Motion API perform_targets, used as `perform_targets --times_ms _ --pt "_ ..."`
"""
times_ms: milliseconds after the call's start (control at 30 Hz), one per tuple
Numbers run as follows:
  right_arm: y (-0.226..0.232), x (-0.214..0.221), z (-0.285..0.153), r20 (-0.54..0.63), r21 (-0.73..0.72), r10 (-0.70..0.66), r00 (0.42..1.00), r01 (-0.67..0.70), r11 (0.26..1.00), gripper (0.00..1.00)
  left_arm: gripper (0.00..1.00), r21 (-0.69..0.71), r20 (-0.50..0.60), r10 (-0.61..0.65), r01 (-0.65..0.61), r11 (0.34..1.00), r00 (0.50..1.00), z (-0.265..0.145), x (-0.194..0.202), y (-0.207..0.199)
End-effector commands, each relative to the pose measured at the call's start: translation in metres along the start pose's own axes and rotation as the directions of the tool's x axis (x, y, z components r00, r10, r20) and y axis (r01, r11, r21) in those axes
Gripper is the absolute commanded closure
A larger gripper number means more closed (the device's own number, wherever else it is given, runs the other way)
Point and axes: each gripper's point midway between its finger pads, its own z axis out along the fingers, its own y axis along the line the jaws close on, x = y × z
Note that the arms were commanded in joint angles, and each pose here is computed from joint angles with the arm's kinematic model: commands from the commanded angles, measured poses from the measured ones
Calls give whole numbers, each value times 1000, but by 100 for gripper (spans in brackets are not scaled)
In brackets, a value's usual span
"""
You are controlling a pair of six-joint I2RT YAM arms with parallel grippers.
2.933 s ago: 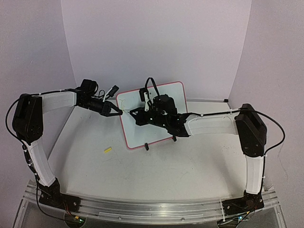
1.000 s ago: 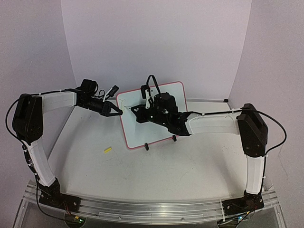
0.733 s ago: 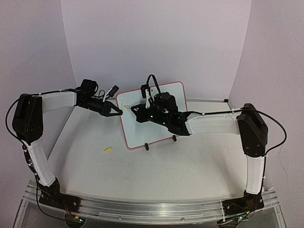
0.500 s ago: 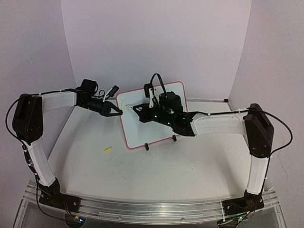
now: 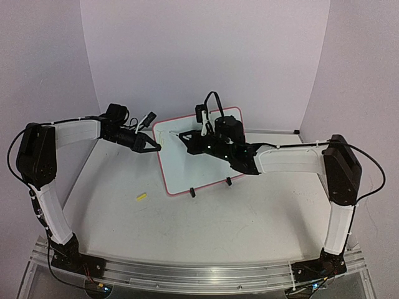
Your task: Write a sentence on the whiteboard
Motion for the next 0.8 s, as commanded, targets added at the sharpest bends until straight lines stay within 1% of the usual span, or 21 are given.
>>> perform_targets --times_ms 0,267,767 --pt "2 -8 7 20 -15 14 1000 -13 1000 100 100 -36 -17 38 -39 999 999 -1 -4 -4" --pt "4 -3 12 4 -33 16 1000 -16 999 100 100 -36 -23 34 -34 999 999 0 -3 -3" --pt "-7 5 17 -9 3 34 999 -34 999 100 100 -35 -22 37 -38 999 999 0 -3 -3"
